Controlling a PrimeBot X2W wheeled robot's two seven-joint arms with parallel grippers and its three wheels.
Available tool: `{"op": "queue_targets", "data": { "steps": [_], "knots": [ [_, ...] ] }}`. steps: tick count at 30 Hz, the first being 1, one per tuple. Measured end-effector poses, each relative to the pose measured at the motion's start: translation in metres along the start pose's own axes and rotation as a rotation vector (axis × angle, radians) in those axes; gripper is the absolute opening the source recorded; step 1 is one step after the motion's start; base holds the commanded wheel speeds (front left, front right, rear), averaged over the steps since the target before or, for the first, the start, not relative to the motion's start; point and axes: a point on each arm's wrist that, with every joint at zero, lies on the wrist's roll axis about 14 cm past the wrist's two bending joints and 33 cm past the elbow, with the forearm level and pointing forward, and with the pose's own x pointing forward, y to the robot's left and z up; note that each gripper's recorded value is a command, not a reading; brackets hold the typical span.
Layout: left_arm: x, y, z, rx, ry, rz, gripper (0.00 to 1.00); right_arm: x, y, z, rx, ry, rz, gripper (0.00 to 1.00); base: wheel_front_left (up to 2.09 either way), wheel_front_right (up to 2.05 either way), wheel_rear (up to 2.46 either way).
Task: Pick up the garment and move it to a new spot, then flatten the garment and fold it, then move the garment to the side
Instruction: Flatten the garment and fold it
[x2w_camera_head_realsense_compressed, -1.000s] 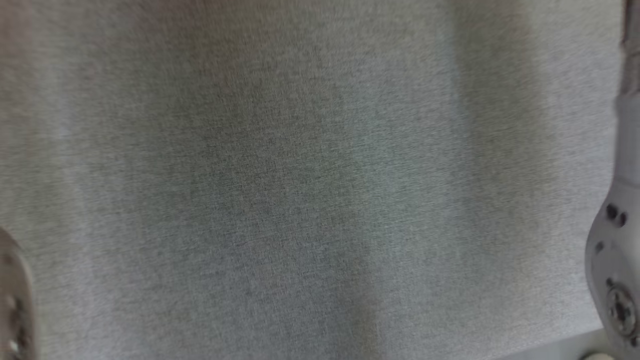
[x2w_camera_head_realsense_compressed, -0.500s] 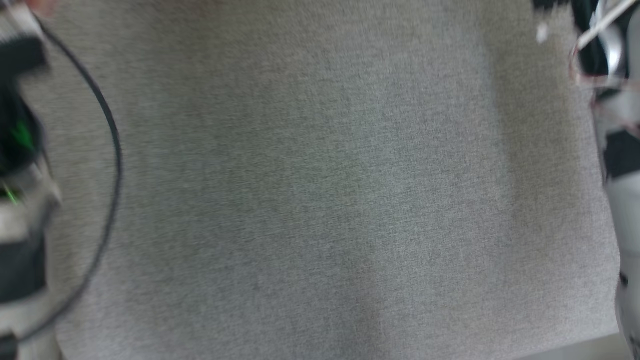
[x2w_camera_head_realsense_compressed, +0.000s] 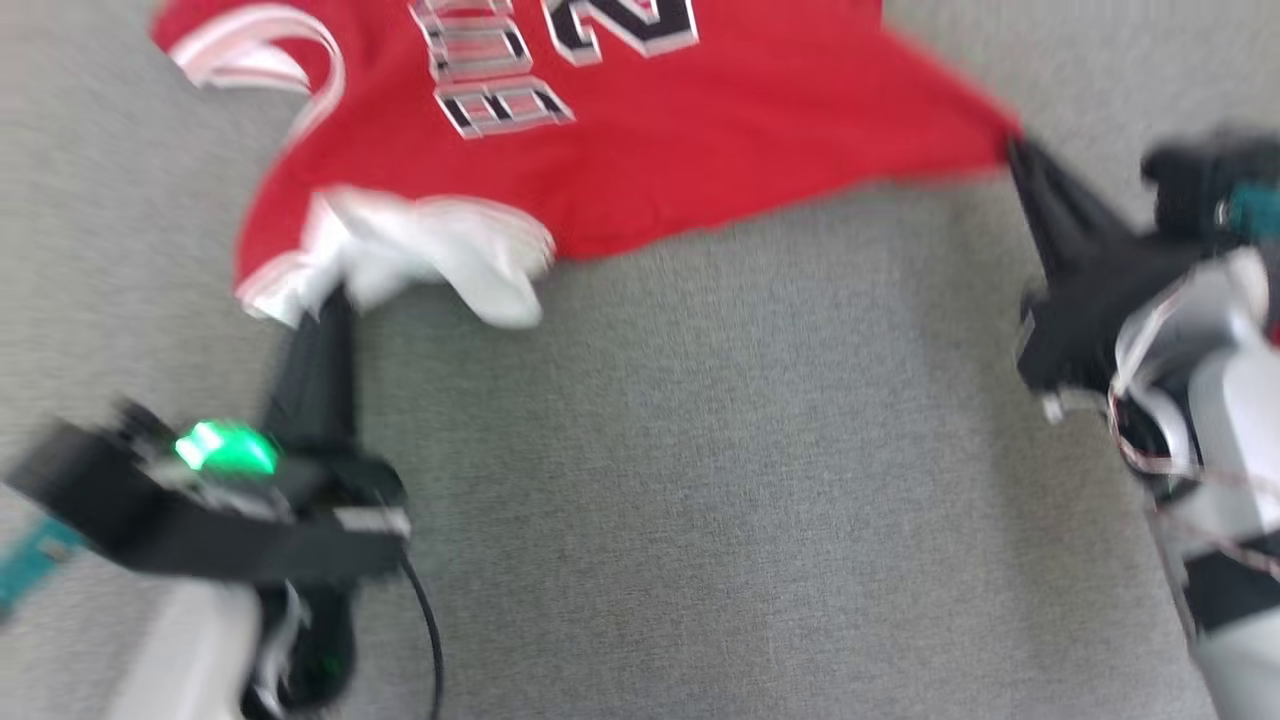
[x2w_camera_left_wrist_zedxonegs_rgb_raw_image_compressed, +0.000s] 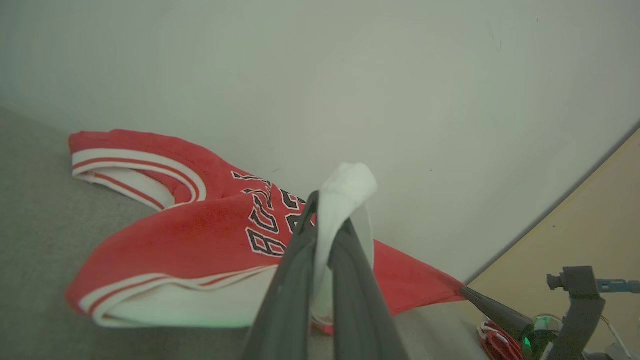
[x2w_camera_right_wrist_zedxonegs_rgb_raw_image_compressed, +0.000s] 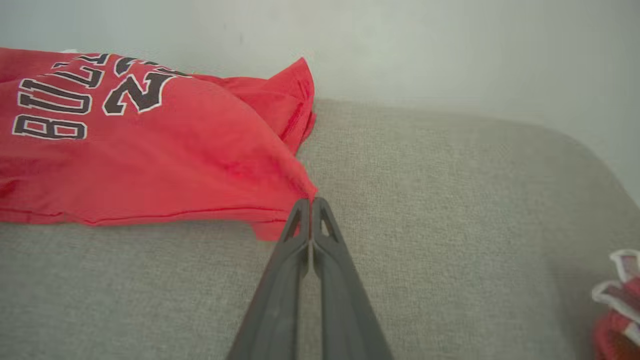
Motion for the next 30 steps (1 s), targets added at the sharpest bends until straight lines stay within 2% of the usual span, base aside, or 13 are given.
{"op": "queue_targets", "data": {
  "steps": [9, 16, 21, 26, 30],
  "knots": [
    [-0.065, -0.016, -0.013, -0.076, 0.151, 0.066, 0.00, -0.060, 0.005, -0.028, 0.043, 0.134, -0.019, 0.00, 0.00, 0.00, 0.00],
    [-0.111, -0.021, -0.011, -0.205, 0.235, 0.134, 0.00, -0.098, 0.007, -0.045, 0.049, 0.210, -0.038, 0.00, 0.00, 0.00, 0.00],
    [-0.137, -0.019, -0.003, -0.224, 0.245, 0.177, 0.00, -0.127, 0.007, -0.074, 0.074, 0.317, -0.051, 0.00, 0.00, 0.00, 0.00],
    [-0.164, -0.006, -0.006, -0.216, 0.289, 0.254, 0.00, -0.143, 0.015, -0.081, 0.087, 0.347, -0.042, 0.00, 0.00, 0.00, 0.00],
    [-0.181, 0.004, -0.014, -0.215, 0.340, 0.314, 0.00, -0.156, 0.026, -0.100, 0.111, 0.422, -0.030, 0.00, 0.00, 0.00, 0.00]
  ]
}}
